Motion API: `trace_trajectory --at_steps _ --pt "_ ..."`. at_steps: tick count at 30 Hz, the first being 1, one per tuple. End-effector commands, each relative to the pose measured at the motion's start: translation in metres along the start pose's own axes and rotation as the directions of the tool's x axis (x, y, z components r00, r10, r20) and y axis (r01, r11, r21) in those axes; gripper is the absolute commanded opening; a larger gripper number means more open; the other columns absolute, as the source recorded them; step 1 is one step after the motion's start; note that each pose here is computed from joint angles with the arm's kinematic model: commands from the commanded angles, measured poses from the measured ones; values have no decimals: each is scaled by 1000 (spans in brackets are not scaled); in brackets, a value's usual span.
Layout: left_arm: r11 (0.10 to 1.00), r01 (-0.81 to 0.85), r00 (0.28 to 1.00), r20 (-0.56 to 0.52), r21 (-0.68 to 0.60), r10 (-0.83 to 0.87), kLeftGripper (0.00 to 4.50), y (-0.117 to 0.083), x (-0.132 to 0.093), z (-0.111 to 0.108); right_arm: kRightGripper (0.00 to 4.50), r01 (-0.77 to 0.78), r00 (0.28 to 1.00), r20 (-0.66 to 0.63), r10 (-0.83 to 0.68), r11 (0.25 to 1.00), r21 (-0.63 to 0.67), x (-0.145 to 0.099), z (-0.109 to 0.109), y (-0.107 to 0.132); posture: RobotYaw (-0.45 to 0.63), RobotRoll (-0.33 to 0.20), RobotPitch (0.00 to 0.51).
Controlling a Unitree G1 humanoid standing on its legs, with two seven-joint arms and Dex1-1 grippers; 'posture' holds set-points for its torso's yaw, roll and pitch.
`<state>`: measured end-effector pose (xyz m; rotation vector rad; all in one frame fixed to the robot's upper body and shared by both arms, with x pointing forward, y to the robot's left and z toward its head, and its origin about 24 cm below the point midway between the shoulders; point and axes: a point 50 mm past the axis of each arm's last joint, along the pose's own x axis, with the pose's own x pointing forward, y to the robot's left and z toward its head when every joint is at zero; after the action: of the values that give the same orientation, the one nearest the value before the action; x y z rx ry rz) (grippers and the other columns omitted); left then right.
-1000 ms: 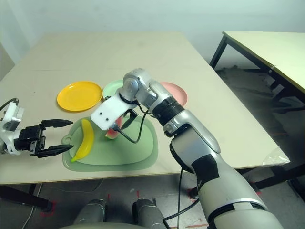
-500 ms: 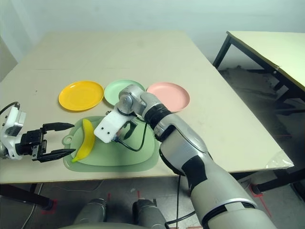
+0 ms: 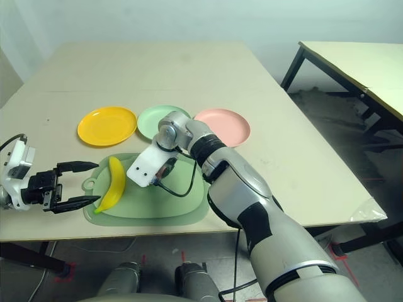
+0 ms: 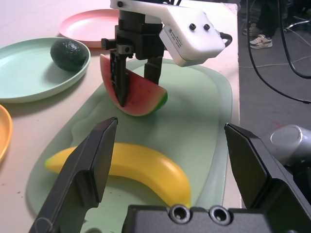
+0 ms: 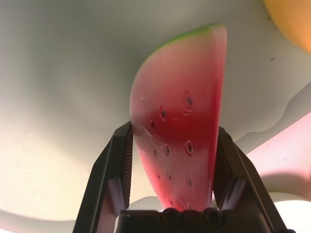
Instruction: Place the fruits into color-matched plates.
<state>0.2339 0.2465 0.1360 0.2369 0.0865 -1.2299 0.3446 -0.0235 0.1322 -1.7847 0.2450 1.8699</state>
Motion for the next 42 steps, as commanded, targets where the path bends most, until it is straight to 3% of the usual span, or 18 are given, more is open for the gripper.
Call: trace_trajectory --at_steps 1,10,16,24,34,42 --pt "1000 -19 1000 -12 -14 19 4500 4 1 -4 2255 -17 999 30 16 999 35 -12 -4 4 142 0 67" --pt "996 -86 996 -22 -8 86 4500 10 19 -13 2256 83 991 86 -99 983 164 -76 -18 16 116 0 58" --pt "994 -108 993 -46 7 108 4500 11 26 -19 2255 186 982 -93 -164 924 333 -102 -62 40 97 0 57" --pt "986 -166 984 -65 31 168 4500 17 18 -23 2255 317 923 -349 -160 831 457 -93 -103 73 105 0 66" --pt "983 -174 980 -89 53 179 4500 10 20 -31 2255 442 839 -512 -182 776 449 -73 -121 90 120 0 71" --pt "982 -182 978 -91 58 187 4500 7 16 -30 2255 453 838 -515 -180 755 474 -61 -123 96 130 0 72"
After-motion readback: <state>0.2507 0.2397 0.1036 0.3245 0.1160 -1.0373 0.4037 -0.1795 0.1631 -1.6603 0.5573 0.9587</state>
